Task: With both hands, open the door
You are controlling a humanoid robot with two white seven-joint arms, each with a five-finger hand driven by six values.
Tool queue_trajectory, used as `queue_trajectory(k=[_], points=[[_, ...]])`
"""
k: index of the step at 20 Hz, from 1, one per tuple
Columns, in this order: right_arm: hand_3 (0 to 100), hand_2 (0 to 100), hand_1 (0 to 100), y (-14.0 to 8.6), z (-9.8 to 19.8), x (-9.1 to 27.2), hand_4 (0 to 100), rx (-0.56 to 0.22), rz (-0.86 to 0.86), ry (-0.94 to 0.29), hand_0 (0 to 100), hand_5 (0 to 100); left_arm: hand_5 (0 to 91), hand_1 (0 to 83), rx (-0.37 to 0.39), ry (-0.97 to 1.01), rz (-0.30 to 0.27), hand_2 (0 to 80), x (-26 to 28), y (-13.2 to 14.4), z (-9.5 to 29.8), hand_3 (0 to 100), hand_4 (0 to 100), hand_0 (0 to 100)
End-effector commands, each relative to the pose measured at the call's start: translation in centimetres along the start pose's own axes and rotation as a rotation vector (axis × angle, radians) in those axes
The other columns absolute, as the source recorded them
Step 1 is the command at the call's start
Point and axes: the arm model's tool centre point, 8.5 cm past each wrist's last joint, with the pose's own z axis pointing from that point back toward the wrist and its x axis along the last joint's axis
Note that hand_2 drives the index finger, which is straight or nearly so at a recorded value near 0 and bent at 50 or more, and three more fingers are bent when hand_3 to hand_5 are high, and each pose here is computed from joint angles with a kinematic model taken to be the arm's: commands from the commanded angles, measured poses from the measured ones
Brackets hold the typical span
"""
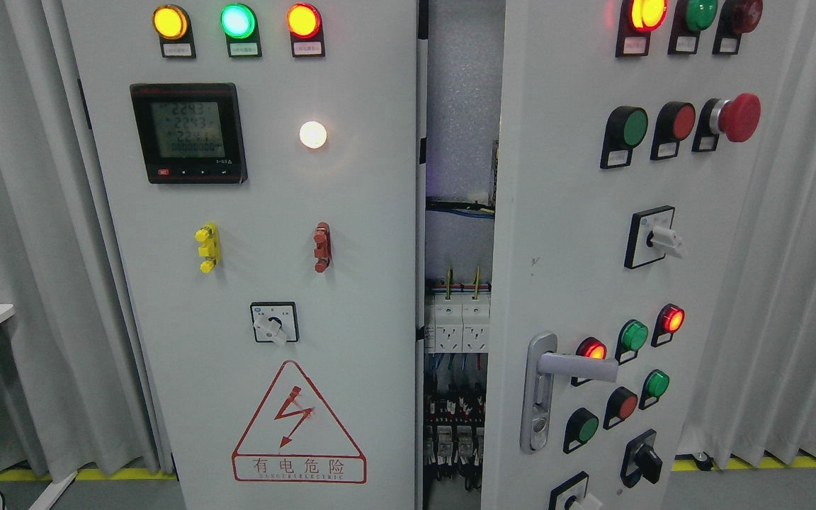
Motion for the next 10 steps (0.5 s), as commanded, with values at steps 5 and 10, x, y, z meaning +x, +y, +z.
queue_trajectory(k=[5,10], points=[[0,0,0,0.0,0.0,0.0,0,0.0,-0.001,0.001,22,0,0.0,0.0,0.003,-0.04,-0.012,2.7,1.4,0.3,-0.1,3,4,30],[0,0,0,0.0,0.0,0.0,0,0.001,0.0,-0.001,22,0,0.0,0.0,-0.018,-0.281,-0.068,2.7,7.1,1.8,1.0,3,4,30]])
